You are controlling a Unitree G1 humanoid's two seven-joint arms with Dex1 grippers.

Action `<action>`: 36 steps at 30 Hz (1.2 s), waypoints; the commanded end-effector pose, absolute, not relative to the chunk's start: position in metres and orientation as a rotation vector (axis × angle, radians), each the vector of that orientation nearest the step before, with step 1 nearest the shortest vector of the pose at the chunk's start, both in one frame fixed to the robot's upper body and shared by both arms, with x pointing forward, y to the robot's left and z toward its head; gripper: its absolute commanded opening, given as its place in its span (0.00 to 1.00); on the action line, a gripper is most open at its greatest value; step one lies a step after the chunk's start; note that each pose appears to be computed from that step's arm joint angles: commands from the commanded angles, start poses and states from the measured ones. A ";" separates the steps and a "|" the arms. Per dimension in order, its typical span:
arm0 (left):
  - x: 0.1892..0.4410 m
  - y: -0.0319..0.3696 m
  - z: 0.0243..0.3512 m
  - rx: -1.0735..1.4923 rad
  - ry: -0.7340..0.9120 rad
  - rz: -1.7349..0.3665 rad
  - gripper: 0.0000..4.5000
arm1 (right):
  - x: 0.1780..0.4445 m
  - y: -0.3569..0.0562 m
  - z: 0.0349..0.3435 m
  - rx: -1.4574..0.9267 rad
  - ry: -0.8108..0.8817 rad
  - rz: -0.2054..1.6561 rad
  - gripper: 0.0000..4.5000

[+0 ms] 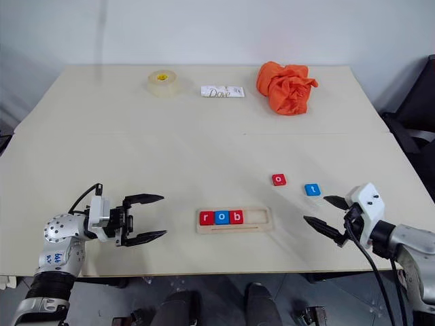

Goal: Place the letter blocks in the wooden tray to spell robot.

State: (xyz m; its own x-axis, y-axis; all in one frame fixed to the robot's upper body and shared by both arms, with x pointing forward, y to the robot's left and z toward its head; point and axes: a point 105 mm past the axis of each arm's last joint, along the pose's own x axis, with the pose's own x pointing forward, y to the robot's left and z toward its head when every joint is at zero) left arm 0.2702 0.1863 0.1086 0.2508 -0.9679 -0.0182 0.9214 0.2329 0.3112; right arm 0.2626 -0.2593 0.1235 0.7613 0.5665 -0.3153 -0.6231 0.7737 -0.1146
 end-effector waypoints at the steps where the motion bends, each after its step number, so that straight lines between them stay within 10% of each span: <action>1: 0.272 0.188 0.115 0.295 -0.214 -1.313 1.00 | 0.262 -0.267 0.133 -0.224 0.210 0.622 1.00; 22: 0.265 0.187 0.116 0.300 -0.211 -1.318 1.00 | 0.265 -0.304 0.098 -0.205 0.203 0.625 1.00; 36: 0.265 0.184 0.115 0.289 -0.213 -1.324 1.00 | 0.284 -0.229 0.139 -0.198 0.031 0.769 1.00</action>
